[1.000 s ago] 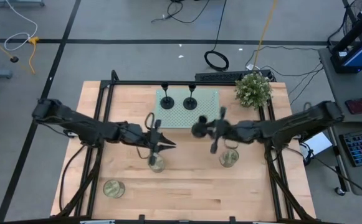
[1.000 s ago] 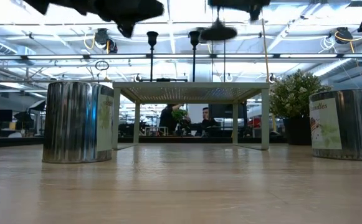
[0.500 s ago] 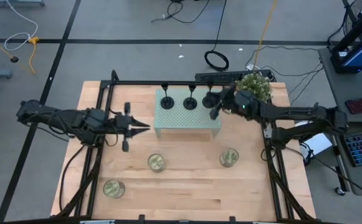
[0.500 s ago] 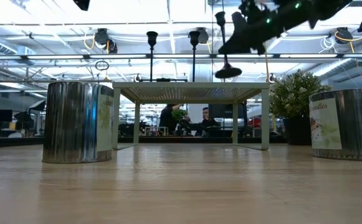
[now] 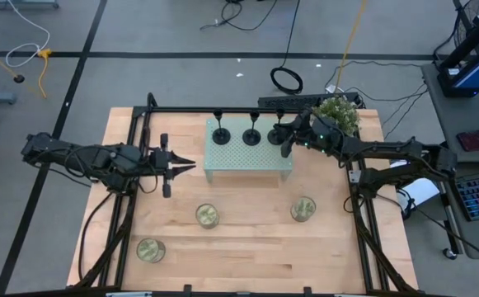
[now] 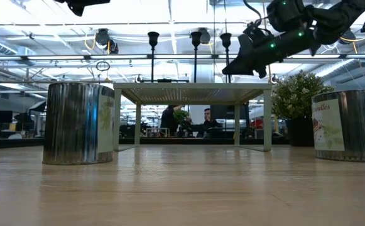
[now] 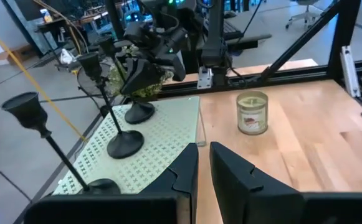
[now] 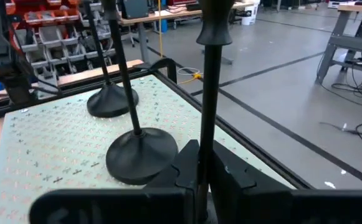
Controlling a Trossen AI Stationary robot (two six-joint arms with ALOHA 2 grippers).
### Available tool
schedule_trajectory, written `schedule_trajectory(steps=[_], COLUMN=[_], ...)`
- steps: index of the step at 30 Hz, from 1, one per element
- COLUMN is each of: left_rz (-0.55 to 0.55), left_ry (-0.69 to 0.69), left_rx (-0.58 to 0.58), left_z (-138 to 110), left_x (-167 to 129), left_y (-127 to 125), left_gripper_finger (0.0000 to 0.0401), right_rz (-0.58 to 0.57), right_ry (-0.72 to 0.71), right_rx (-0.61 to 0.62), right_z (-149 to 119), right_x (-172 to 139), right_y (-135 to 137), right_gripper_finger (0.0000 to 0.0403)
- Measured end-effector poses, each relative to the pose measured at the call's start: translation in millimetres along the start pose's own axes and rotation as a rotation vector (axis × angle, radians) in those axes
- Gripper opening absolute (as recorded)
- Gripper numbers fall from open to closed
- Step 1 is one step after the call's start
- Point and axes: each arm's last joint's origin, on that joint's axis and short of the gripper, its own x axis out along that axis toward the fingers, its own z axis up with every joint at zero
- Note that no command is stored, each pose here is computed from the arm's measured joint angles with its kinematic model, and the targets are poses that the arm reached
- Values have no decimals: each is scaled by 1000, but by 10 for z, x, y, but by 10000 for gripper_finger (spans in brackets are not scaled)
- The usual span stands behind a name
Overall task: Stock candles and holders on shelf
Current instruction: Align the black candle holder on the shelf with the other black candle holders, then put the middle scented candle on the shelf
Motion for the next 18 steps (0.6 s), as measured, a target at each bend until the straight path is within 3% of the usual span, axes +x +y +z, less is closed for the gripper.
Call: schedule_trajectory(steps=[6,18], left_rz=[2,-6], left_ry=[2,75], left_rx=[1,29], left_z=[-2,-76], left_x=[2,-1], left_y=[0,-7], left_gripper_finger=[47,47], right_rz=[-3,37], right_ry=[24,-8], right_rx=[9,-20], right_z=[-56,19], right_x=[-5,-89], right_y=[-15,28], right_gripper_finger=[37,153])
